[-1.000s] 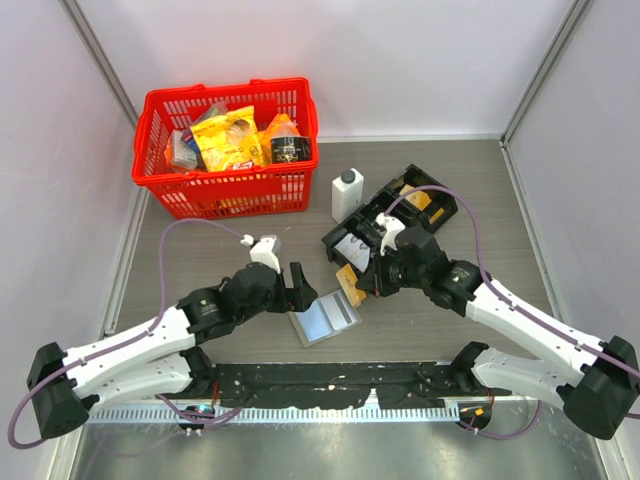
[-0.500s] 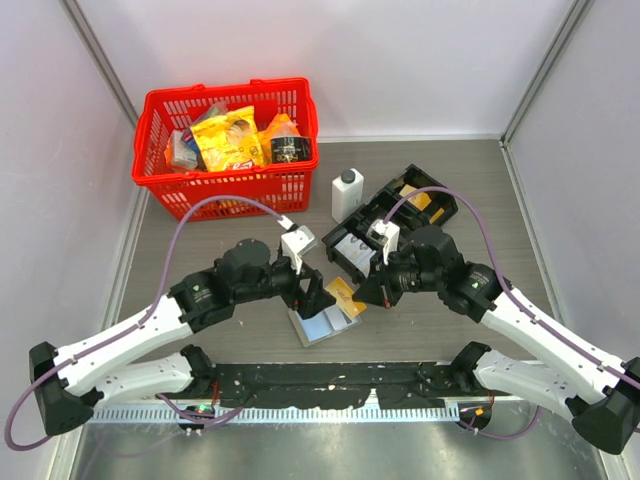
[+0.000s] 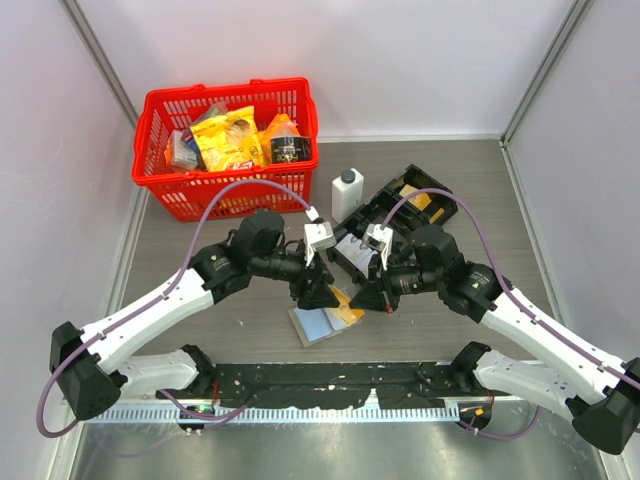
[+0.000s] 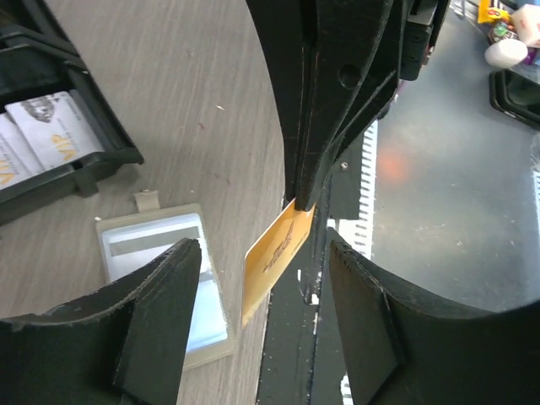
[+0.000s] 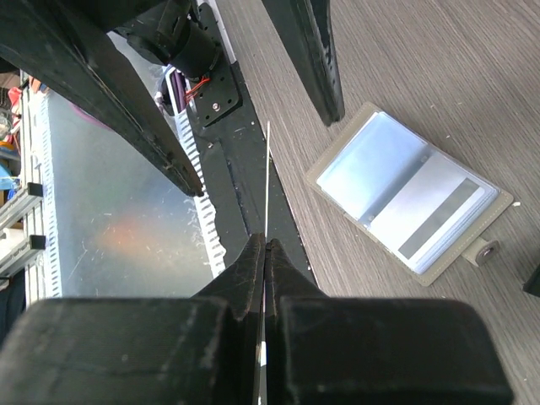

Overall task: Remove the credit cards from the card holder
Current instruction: Place the credit card in the storage box.

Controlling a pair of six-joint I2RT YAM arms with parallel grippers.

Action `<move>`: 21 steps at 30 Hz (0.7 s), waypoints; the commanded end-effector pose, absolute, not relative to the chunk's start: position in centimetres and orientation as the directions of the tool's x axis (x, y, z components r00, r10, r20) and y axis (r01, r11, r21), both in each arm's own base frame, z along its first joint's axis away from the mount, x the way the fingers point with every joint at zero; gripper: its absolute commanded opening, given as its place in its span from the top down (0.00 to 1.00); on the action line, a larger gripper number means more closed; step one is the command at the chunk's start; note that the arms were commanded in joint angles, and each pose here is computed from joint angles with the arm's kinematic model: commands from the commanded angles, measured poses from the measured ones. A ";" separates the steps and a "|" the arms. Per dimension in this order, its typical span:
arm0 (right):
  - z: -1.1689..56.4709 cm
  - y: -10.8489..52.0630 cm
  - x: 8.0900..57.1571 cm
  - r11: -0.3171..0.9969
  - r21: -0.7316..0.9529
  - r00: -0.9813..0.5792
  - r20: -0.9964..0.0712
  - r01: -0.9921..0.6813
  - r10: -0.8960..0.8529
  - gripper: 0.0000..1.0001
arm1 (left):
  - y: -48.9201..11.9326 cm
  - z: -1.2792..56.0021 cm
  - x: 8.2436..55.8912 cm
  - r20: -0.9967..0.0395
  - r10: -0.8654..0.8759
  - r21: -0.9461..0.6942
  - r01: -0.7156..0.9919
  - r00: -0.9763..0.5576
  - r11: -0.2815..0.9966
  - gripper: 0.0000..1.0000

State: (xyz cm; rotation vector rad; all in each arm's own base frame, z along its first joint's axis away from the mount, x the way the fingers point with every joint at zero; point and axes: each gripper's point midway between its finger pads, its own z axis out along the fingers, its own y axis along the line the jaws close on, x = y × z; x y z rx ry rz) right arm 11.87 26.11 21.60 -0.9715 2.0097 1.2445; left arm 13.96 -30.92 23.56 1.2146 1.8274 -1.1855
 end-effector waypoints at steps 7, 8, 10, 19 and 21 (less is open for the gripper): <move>24.5 27.0 12.4 0.229 0.425 -0.475 -0.846 -0.875 -0.242 0.99 | -31.0 24.3 13.1 -0.863 0.365 -0.336 0.937 -0.349 0.101 0.33; 24.5 27.0 12.5 0.236 0.428 -0.479 -0.845 -0.872 -0.238 0.99 | -30.8 24.2 13.5 -0.866 0.349 -0.334 0.933 -0.359 0.132 0.31; 24.2 27.0 13.0 0.266 0.433 -0.491 -0.844 -0.861 -0.216 0.99 | -30.5 24.9 15.3 -0.884 0.255 -0.329 0.909 -0.391 0.256 0.29; 26.2 27.3 16.6 0.369 0.585 -0.560 -0.808 -0.722 0.184 0.99 | -26.4 28.5 20.3 -0.837 -0.323 -0.547 0.640 -0.443 0.540 0.18; 26.5 26.6 17.8 0.408 0.611 -0.541 -0.791 -0.679 0.284 0.99 | -26.0 28.6 20.3 -0.803 -0.384 -0.595 0.609 -0.455 0.524 0.18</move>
